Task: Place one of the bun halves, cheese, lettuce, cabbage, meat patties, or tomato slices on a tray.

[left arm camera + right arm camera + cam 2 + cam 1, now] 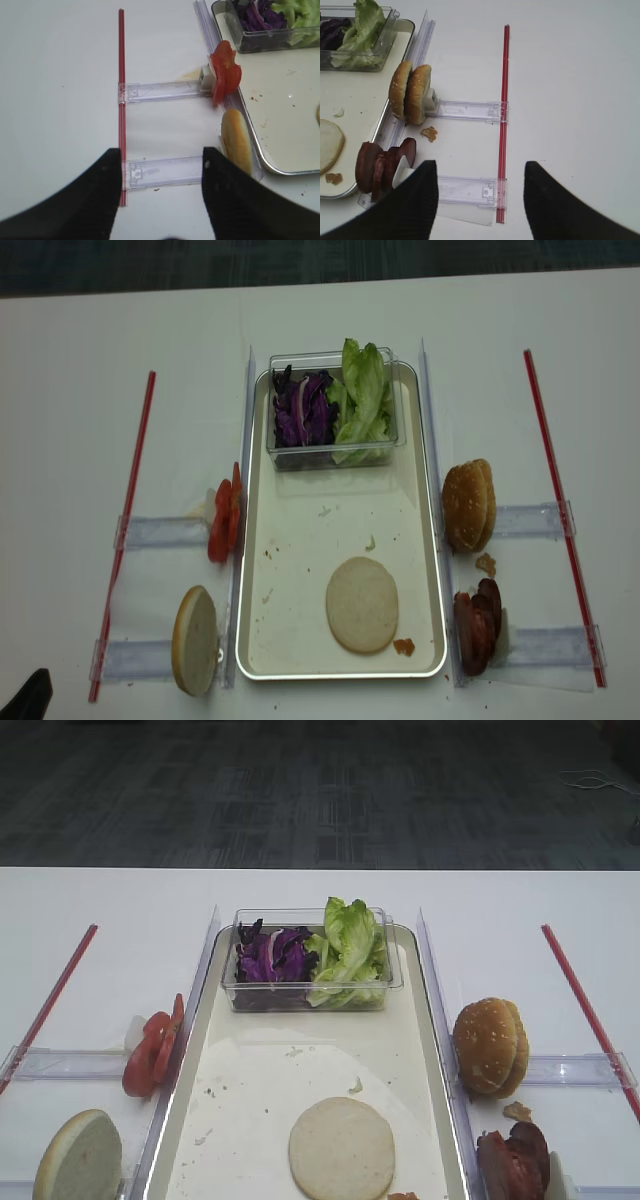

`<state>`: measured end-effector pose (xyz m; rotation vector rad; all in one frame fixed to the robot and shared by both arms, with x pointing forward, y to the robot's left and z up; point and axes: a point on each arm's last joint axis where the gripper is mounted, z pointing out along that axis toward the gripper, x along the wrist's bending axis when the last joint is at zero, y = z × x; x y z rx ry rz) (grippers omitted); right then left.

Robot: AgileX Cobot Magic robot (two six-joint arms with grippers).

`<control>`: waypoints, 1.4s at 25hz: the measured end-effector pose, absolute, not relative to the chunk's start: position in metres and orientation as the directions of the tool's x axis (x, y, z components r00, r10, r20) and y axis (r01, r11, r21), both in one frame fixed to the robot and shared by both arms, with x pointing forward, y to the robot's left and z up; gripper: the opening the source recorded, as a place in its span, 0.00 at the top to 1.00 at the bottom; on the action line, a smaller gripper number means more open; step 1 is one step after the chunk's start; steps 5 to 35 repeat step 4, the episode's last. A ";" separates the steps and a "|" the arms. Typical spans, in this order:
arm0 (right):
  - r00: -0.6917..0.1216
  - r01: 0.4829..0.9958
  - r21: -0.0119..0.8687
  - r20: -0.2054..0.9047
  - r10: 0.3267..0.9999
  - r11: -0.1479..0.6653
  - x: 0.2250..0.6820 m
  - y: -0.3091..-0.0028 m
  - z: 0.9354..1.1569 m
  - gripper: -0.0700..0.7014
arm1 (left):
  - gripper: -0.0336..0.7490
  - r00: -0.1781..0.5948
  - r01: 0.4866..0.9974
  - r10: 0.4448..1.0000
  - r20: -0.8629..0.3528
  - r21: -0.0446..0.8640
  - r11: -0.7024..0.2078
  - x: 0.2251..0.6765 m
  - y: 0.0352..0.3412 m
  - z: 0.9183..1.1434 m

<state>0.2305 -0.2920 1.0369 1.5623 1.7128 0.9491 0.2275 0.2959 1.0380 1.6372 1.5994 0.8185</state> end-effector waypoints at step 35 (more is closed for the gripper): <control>-0.102 0.544 0.838 0.020 0.995 0.039 0.230 -0.292 1.037 0.38 | 0.51 0.040 0.559 0.999 -0.031 0.829 0.003 0.228 0.296 1.038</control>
